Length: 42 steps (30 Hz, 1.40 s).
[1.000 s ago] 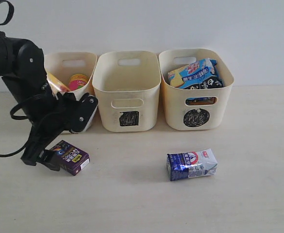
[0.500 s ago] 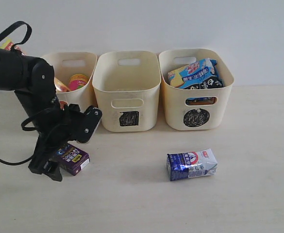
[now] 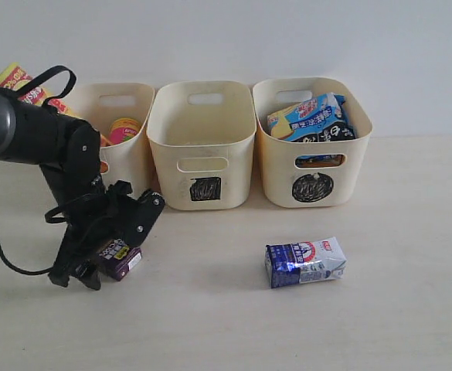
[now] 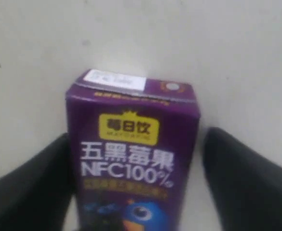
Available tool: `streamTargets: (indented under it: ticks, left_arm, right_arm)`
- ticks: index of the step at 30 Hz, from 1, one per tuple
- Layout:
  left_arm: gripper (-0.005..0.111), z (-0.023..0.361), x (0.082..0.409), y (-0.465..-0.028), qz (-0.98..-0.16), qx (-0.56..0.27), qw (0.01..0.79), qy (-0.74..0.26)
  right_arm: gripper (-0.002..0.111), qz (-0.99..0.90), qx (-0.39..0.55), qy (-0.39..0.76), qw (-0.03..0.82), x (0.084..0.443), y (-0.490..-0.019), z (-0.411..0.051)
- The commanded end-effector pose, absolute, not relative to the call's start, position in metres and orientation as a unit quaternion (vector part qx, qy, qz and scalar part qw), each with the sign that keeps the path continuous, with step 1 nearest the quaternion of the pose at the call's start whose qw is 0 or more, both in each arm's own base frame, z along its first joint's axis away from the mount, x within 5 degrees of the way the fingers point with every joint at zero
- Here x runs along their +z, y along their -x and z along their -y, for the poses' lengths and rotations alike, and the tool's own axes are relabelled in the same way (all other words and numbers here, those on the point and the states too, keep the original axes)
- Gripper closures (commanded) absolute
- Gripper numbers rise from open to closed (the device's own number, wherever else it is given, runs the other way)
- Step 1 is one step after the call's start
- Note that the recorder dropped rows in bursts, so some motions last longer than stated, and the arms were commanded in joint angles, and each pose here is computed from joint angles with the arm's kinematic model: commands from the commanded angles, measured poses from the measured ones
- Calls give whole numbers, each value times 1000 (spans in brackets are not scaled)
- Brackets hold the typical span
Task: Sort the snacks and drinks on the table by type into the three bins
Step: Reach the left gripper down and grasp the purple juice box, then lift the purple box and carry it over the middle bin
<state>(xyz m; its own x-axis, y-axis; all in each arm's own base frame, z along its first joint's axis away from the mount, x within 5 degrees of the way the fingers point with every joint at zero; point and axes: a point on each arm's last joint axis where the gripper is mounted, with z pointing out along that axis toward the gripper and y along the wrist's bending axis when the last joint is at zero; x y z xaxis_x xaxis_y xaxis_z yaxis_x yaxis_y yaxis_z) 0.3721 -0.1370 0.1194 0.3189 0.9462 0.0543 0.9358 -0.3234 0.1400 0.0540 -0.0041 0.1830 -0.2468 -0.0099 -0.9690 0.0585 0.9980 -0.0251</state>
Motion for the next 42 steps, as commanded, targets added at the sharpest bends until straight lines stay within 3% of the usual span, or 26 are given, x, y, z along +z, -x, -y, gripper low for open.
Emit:
streamTargets:
  ticks: [1, 7, 16, 20, 28, 32, 42]
  left_arm:
    - [101, 134, 117, -368, -567, 62, 4, -821]
    - [102, 142, 140, -360, -589, 72, 12, -805]
    - [102, 196, 199, -321, -620, 91, 76, -776]
    - [102, 205, 231, -312, -669, 91, 150, -722]
    - [102, 216, 296, -331, -670, 86, 447, -586]
    - [102, 220, 302, -349, -645, 76, 543, -532]
    - [102, 210, 271, -391, -621, 86, 614, -479]
  right_arm:
    - [108, -785, -32, -13, 619, 184, -54, 4]
    - [108, -785, -32, -13, 619, 184, -54, 4]
    - [108, -785, -32, -13, 619, 184, -54, 4]
    - [108, -785, -32, -13, 619, 184, -54, 4]
    - [108, -785, -32, -13, 619, 184, -54, 4]
    - [108, -785, -32, -13, 619, 184, -54, 4]
    - [108, -785, -32, -13, 619, 184, -54, 4]
